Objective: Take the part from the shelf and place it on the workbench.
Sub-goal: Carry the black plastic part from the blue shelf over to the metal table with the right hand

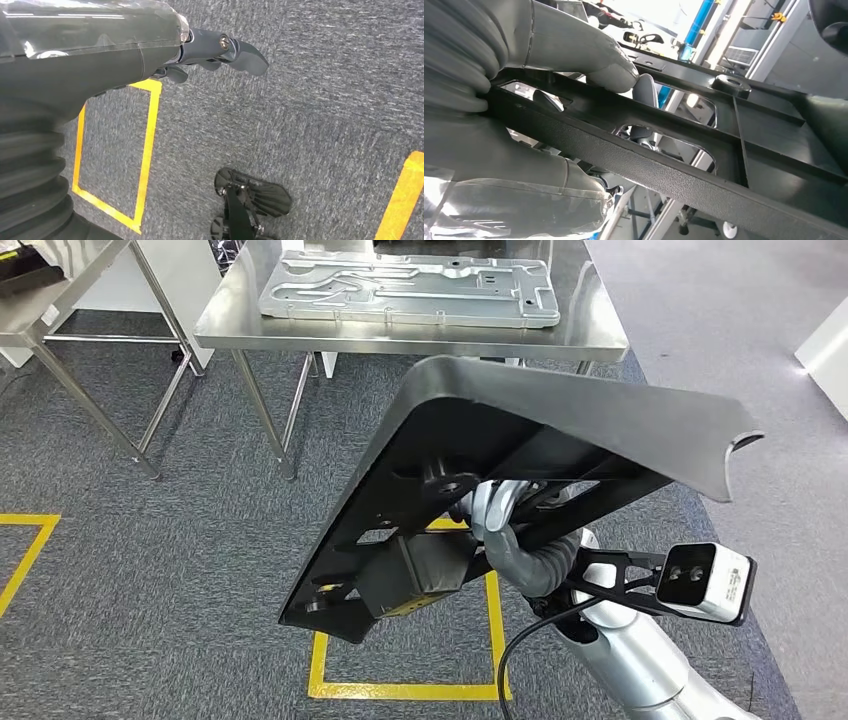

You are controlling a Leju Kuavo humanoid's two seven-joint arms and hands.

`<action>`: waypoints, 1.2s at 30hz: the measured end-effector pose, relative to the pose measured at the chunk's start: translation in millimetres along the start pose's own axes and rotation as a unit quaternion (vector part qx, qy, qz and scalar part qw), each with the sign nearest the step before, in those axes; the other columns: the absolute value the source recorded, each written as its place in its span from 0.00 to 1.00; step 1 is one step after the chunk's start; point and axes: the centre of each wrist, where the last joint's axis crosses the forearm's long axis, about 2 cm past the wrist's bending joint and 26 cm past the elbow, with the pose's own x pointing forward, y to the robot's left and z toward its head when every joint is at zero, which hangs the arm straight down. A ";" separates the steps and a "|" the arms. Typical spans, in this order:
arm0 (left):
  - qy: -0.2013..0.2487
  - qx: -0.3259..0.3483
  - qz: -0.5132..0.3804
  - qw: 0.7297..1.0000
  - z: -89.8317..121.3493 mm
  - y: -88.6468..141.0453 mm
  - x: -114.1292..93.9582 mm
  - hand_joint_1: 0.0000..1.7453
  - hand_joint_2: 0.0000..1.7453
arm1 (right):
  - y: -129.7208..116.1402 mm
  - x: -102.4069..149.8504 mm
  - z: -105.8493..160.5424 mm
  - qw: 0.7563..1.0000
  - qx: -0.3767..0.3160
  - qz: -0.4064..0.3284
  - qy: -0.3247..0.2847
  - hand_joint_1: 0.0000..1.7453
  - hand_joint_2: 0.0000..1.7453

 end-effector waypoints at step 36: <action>-0.001 0.000 0.003 1.000 -0.1 7.2 -3.3 0.00 1.00 | -4.4 0.8 10.2 1.000 -0.009 0.000 -0.004 0.95 1.00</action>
